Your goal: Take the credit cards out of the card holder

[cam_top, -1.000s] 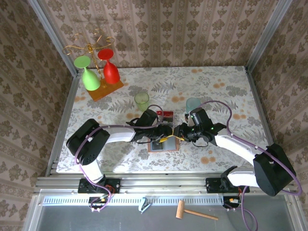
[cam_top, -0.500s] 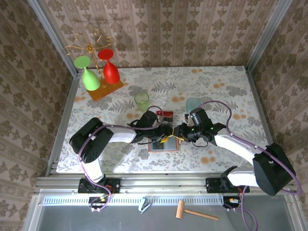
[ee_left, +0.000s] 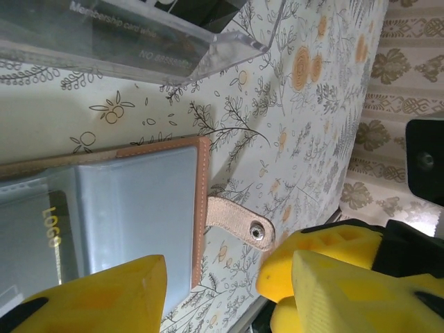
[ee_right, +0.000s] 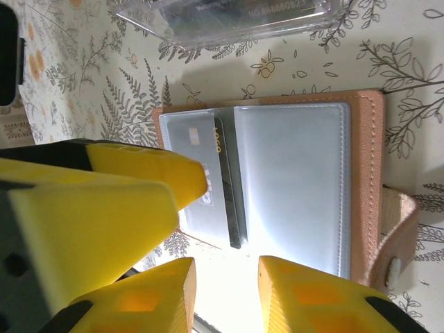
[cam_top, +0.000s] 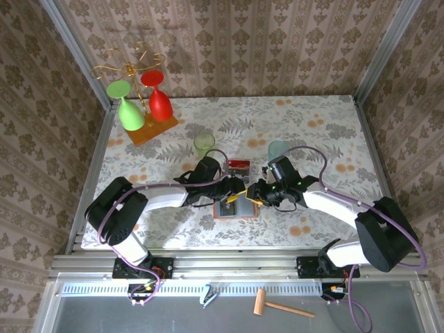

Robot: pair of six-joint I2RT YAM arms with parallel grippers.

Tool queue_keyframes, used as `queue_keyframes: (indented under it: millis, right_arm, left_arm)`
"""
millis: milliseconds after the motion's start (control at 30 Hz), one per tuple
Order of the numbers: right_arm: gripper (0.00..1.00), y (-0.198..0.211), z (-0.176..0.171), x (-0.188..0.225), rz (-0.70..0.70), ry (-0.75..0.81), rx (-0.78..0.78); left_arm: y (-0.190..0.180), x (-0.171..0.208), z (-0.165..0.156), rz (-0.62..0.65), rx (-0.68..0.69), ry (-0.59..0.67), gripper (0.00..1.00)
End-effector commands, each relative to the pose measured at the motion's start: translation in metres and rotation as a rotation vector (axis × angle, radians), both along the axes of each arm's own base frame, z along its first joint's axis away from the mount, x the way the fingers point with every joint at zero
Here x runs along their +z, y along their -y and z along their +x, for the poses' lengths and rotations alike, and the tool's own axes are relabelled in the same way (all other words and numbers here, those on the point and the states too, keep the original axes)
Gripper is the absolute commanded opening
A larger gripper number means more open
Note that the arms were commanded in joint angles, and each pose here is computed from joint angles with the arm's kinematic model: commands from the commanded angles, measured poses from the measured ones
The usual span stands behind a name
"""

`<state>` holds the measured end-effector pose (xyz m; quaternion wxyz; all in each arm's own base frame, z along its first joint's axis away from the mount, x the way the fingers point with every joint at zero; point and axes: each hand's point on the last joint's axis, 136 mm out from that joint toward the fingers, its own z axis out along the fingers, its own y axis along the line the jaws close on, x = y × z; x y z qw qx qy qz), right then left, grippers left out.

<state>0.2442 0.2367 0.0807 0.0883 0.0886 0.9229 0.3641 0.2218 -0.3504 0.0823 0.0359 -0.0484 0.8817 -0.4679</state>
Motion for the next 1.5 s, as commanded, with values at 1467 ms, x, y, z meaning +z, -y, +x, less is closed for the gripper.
queue_keyframes:
  millis: [1467]
  right_arm:
    - [0.16,-0.06,0.007,-0.039,-0.016,-0.086,0.111]
  left_arm:
    - [-0.07,-0.05,-0.02,0.172,0.068,-0.042,0.23]
